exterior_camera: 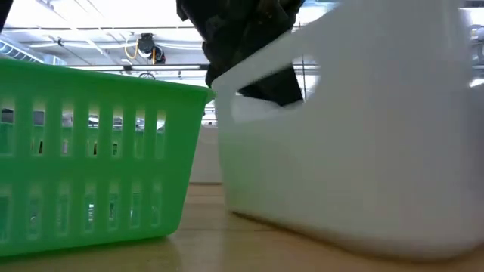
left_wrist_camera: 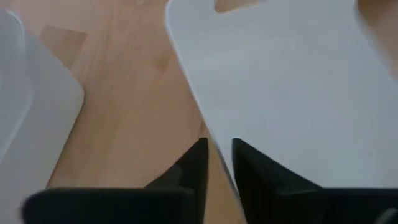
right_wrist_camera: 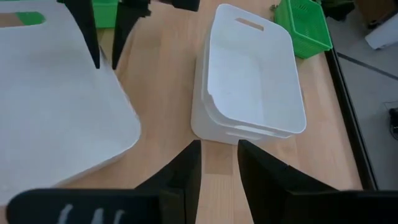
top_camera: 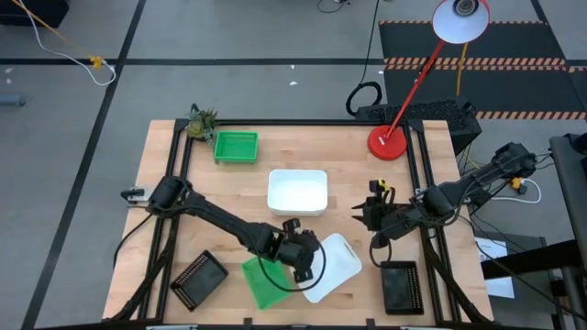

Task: Stack baskets by color
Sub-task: Stack the bottom white bin on top of the top white bins

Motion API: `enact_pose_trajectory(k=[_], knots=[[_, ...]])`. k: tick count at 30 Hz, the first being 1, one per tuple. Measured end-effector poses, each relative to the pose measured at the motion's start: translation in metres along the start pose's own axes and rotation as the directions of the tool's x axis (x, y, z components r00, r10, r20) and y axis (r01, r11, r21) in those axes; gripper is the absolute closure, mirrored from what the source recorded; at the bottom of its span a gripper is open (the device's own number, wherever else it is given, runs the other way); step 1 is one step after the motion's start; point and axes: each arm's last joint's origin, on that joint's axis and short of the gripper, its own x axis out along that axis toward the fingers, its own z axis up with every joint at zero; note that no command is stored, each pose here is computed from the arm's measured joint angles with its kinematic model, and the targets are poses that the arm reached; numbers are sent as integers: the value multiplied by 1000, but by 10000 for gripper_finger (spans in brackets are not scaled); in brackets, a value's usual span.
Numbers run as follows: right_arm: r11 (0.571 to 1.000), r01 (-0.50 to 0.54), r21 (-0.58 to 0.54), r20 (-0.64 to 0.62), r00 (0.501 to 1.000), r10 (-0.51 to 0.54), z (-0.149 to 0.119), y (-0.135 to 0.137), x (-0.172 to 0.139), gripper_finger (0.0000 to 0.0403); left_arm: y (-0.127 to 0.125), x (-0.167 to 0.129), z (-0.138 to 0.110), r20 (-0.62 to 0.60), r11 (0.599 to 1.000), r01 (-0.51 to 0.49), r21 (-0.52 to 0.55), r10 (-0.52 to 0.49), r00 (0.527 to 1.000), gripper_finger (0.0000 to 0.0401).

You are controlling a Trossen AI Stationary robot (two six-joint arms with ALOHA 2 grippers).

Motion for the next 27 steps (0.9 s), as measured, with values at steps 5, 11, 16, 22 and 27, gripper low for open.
enact_pose_trajectory(k=[5, 11, 16, 22, 27], knots=[[1000, -1, 5, 5, 1000, 1, 0, 0, 0, 303, 2, -1, 1, -4, 1000, -5, 31, 5, 1000, 392], [1000, -1, 18, 2, 1000, 1, 0, 0, -1, 303, 5, -8, 6, 11, 999, 6, 36, -6, 1000, 396], [1000, 0, 1, -4, 1000, 0, -1, 0, -1, 303, 9, -27, 18, 58, 999, 21, 50, -24, 998, 397], [1000, 1, -14, -19, 1000, -2, -3, 0, -1, 303, 20, -59, 34, 113, 995, 33, 97, -44, 993, 399], [1000, 2, -12, -33, 999, -2, -4, 0, -1, 303, 39, -95, 45, 136, 988, 18, 153, -39, 990, 399]])
